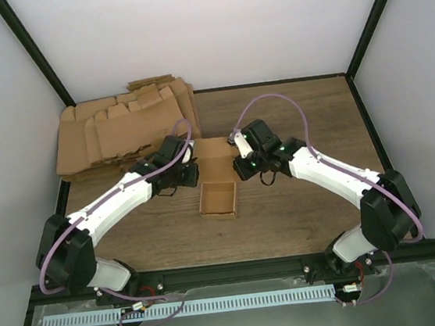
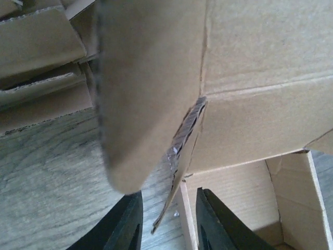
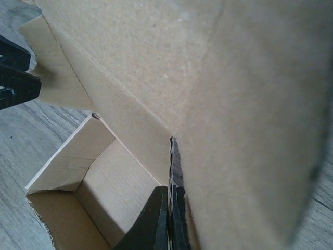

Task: Fold the paper box

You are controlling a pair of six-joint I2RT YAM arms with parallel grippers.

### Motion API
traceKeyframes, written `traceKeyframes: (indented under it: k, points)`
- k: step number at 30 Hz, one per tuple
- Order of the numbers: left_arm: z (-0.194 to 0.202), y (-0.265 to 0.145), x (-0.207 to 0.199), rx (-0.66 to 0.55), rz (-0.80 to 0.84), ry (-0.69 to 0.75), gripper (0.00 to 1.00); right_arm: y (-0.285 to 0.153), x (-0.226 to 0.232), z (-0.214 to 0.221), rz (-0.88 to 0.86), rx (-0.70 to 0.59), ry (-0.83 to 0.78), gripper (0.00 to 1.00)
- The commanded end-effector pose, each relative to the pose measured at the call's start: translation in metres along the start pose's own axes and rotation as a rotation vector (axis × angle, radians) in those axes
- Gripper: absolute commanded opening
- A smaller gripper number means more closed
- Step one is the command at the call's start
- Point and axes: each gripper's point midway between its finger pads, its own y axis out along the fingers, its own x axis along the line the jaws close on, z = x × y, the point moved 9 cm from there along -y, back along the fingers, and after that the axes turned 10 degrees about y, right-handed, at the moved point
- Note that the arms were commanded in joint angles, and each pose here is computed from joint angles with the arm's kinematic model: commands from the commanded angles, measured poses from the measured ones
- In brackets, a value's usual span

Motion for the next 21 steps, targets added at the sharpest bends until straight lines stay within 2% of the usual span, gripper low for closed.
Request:
traceKeyframes:
  k: [1, 5, 7, 11, 15, 21]
  points:
    - [-0.014, 0.003, 0.000, -0.029, -0.005, -0.004, 0.28, -0.002, 0.006, -0.014, 0.008, -0.034, -0.013, 0.01]
    - [-0.016, 0.008, -0.002, -0.025, 0.009, -0.027, 0.09, 0.002, 0.003, -0.017, 0.040, -0.039, 0.027, 0.01]
    - [-0.018, 0.010, -0.003, -0.027, 0.024, -0.041, 0.04, 0.005, 0.003, -0.020, 0.048, -0.047, 0.046, 0.01]
    - [-0.022, 0.011, -0.004, -0.046, 0.030, -0.087, 0.04, 0.007, -0.001, -0.030, 0.109, -0.085, 0.125, 0.01]
    - [-0.030, 0.007, -0.006, -0.126, 0.045, -0.181, 0.04, 0.009, -0.008, -0.038, 0.206, -0.148, 0.316, 0.01]
    - [-0.039, 0.002, -0.016, -0.278, 0.063, -0.344, 0.04, 0.011, -0.008, -0.036, 0.159, -0.261, 0.516, 0.01]
